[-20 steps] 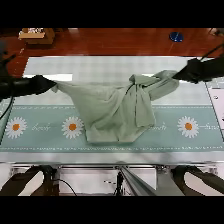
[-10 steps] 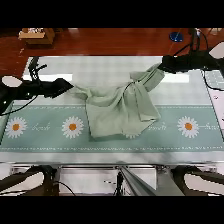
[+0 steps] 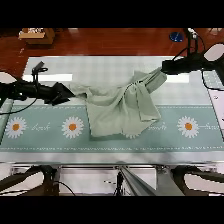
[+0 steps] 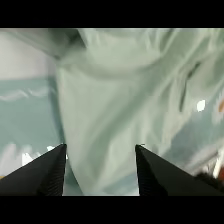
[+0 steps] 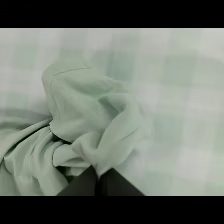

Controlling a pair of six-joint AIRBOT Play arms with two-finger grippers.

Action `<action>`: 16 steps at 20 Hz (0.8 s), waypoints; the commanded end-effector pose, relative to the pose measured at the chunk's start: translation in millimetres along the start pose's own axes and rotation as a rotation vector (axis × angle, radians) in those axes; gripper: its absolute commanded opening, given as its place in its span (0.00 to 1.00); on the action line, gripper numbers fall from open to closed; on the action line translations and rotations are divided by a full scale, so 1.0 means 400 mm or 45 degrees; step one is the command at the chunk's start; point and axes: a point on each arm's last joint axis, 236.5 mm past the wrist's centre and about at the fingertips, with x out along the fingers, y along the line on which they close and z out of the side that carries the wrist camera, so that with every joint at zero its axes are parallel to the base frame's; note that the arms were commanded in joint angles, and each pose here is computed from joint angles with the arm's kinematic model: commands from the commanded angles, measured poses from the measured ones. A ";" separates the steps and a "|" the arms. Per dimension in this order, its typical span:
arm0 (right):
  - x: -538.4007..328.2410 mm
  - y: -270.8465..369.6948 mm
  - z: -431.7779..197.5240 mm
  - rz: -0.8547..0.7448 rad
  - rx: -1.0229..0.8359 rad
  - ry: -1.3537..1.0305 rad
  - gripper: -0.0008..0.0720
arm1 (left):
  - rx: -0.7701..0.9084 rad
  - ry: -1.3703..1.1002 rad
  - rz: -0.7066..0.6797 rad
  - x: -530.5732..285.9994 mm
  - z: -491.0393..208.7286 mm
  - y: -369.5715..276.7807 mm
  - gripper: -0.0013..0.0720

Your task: Fold the shirts.

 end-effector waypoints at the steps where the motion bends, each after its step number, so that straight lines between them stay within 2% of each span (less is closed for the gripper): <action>1: 0.001 -0.003 -0.017 -0.006 -0.009 0.036 0.05 | 0.046 0.265 -0.025 0.084 -0.157 -0.047 0.70; 8: 0.001 -0.004 -0.031 -0.008 -0.054 0.066 0.05 | -0.055 0.491 0.045 0.198 -0.367 0.023 0.72; 9: 0.001 -0.004 -0.031 -0.007 -0.063 0.067 0.05 | -0.070 0.486 0.054 0.204 -0.373 0.035 0.77; 16: 0.001 -0.004 -0.031 -0.007 -0.063 0.068 0.05 | -0.101 0.338 0.074 0.290 -0.331 0.045 0.77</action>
